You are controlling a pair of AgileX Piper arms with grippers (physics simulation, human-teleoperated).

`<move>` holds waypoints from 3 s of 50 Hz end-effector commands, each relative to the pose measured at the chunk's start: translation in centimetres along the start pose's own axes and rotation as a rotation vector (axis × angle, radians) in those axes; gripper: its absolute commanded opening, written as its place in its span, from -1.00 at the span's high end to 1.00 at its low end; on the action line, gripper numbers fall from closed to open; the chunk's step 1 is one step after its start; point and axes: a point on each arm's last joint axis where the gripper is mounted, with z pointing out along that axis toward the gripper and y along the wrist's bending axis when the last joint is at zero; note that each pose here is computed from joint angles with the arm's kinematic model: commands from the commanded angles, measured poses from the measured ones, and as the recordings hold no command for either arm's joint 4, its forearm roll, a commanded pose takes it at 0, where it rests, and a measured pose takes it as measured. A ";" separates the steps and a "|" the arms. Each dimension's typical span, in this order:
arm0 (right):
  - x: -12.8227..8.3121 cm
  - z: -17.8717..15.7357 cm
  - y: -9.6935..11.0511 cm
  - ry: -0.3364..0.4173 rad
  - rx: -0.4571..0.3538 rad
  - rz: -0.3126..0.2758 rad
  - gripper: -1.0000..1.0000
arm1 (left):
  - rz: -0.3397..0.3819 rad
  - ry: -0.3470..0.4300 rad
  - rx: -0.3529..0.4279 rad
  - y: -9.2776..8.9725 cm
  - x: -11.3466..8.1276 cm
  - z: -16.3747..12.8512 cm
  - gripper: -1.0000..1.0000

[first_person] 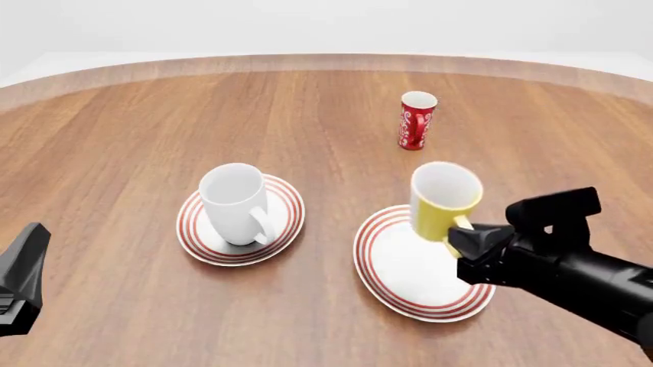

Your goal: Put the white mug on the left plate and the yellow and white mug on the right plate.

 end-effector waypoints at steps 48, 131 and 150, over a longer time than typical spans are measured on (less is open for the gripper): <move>2.0 2.5 -0.2 0.063 0.004 0.007 1.00 | 0.000 0.000 0.000 0.0 0.0 0.0 -1.00; -0.6 -1.9 -0.1 -0.015 0.006 0.011 -1.00 | 0.000 0.000 0.000 0.0 0.0 0.0 -1.00; -5.7 -9.0 0.2 -0.235 0.023 -0.013 -1.00 | 0.000 0.000 0.000 0.0 0.0 0.0 -1.00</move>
